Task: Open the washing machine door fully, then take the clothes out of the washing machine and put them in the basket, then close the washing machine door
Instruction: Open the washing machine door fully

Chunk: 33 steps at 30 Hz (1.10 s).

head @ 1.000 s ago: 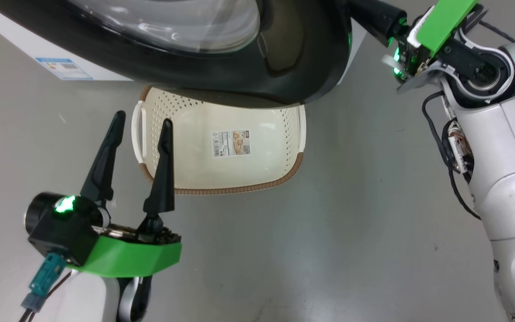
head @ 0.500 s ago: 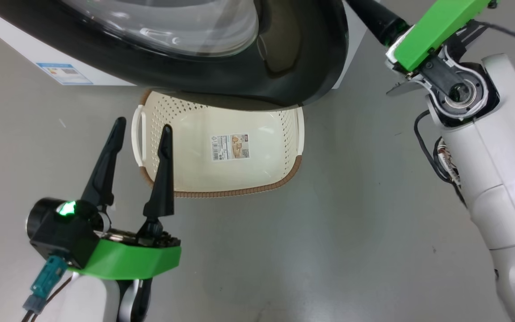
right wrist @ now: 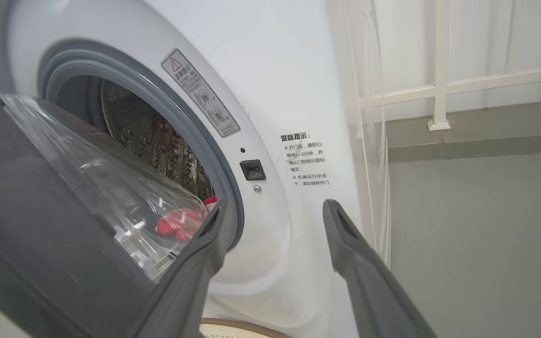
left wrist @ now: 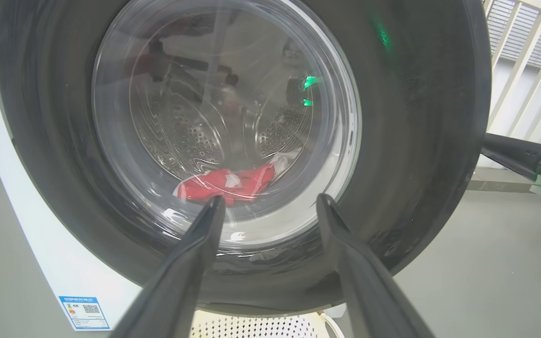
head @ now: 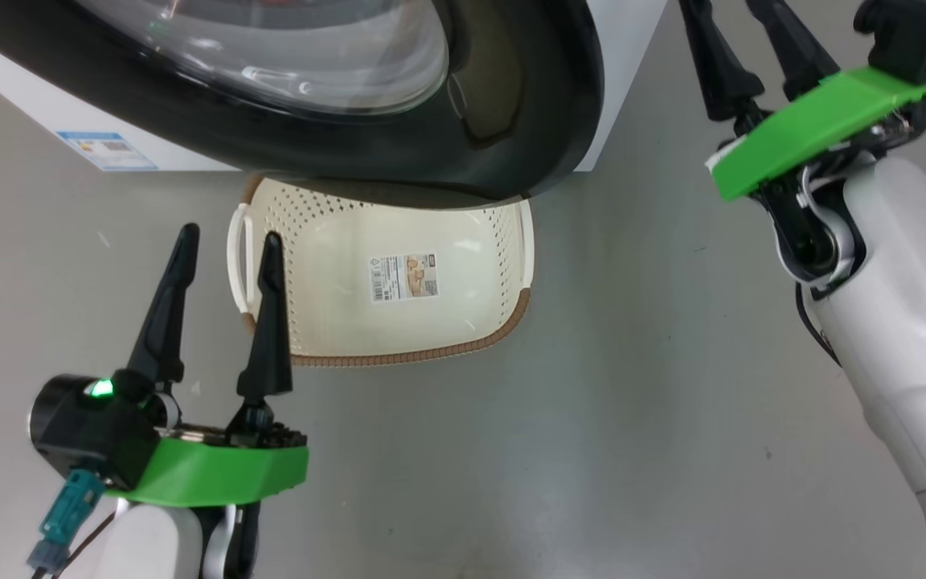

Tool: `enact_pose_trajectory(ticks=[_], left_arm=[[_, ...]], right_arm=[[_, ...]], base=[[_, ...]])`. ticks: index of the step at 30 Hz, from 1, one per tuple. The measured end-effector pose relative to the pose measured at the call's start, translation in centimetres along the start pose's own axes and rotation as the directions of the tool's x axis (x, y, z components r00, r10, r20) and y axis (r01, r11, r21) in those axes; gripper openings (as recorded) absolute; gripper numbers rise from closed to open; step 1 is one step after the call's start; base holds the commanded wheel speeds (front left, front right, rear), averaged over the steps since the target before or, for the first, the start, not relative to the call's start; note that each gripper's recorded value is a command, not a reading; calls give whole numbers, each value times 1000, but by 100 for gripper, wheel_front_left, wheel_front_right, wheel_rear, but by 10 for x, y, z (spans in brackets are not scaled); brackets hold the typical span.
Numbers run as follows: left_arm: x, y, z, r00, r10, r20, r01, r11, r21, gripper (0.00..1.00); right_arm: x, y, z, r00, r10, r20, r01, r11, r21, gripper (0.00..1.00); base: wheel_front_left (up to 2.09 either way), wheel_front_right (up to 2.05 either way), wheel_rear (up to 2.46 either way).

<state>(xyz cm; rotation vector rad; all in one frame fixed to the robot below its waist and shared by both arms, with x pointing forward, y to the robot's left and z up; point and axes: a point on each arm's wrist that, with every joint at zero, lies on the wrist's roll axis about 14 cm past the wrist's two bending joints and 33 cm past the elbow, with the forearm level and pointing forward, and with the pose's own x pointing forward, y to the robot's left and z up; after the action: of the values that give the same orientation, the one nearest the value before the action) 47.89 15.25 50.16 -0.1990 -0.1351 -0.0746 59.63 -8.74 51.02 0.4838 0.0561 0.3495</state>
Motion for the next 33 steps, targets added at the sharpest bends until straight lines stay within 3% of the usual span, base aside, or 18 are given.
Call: enact_pose_trajectory(ticks=[4,9,16,21,33], left_arm=[[-1,0,4,1000,5,8,-5,1000,0,100],[-4,0,4,1000,14,5,-14,1000,-1,100],[-4,-2,8,1000,10,17,-10,1000,-3,100],[-3,-1,10,1000,15,25,-15,1000,-2,100],[0,-3,17,999,10,51,-10,1000,-2,100]], right_arm=[[-12,-11,5,998,-24,53,31,991,-127,100],[-26,-13,11,993,-47,107,69,975,-211,100],[-53,-7,25,981,-38,192,110,918,-381,100],[-73,-9,13,981,-56,188,129,906,-403,100],[-101,-10,10,976,-73,206,147,916,-373,100]], base=[[0,0,0],[0,0,0],[0,0,0],[0,0,0],[0,0,0]])
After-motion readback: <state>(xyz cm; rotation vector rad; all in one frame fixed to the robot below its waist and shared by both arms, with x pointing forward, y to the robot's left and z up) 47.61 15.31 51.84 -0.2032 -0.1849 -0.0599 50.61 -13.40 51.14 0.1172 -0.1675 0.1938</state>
